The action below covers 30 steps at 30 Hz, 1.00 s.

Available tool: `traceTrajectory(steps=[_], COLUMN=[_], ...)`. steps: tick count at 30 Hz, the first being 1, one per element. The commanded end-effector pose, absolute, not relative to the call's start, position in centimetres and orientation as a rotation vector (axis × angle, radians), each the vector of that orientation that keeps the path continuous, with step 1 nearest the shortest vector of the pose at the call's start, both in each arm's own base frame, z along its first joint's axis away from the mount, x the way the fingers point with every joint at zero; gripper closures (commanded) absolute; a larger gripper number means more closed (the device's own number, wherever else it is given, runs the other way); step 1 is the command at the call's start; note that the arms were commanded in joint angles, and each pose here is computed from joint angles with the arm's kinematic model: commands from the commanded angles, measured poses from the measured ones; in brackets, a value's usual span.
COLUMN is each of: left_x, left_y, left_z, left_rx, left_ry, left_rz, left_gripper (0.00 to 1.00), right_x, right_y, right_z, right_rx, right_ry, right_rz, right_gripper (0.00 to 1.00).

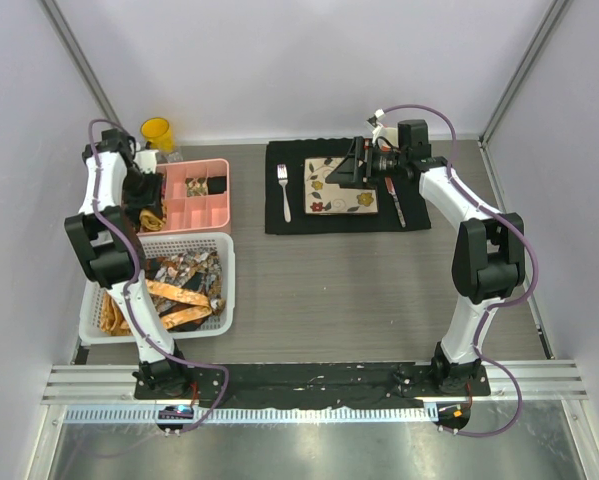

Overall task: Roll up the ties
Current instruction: Place the tie in the storage box.

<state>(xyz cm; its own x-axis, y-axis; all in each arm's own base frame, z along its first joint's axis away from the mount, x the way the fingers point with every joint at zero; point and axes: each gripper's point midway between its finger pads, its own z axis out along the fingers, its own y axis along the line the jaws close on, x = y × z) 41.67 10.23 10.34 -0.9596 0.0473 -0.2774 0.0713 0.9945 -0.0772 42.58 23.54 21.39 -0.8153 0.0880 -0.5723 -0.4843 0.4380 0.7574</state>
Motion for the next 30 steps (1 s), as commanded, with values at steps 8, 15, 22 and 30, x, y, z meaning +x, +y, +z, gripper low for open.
traceTrajectory(steps=[8, 15, 22, 30], left_x=[42.1, 42.5, 42.3, 42.0], left_y=[14.1, 12.6, 10.3, 10.7], left_z=[12.6, 12.2, 11.1, 10.1], left_rx=[0.069, 0.081, 0.091, 0.080], left_ry=[2.802, 2.807, 2.814, 2.837], left_rz=[0.034, -0.033, -0.101, -0.076], left_gripper=[1.00, 1.00, 1.00, 0.87], right_x=[43.1, 43.2, 43.3, 43.3], right_y=[23.4, 23.4, 23.4, 23.4], right_z=[22.1, 21.9, 22.0, 22.1], right_rx=[-0.356, -0.350, -0.353, -0.354], right_ry=[2.125, 2.131, 2.129, 2.128], right_rz=[1.382, 1.385, 1.387, 1.389], right_gripper=[0.00, 0.00, 0.00, 0.00])
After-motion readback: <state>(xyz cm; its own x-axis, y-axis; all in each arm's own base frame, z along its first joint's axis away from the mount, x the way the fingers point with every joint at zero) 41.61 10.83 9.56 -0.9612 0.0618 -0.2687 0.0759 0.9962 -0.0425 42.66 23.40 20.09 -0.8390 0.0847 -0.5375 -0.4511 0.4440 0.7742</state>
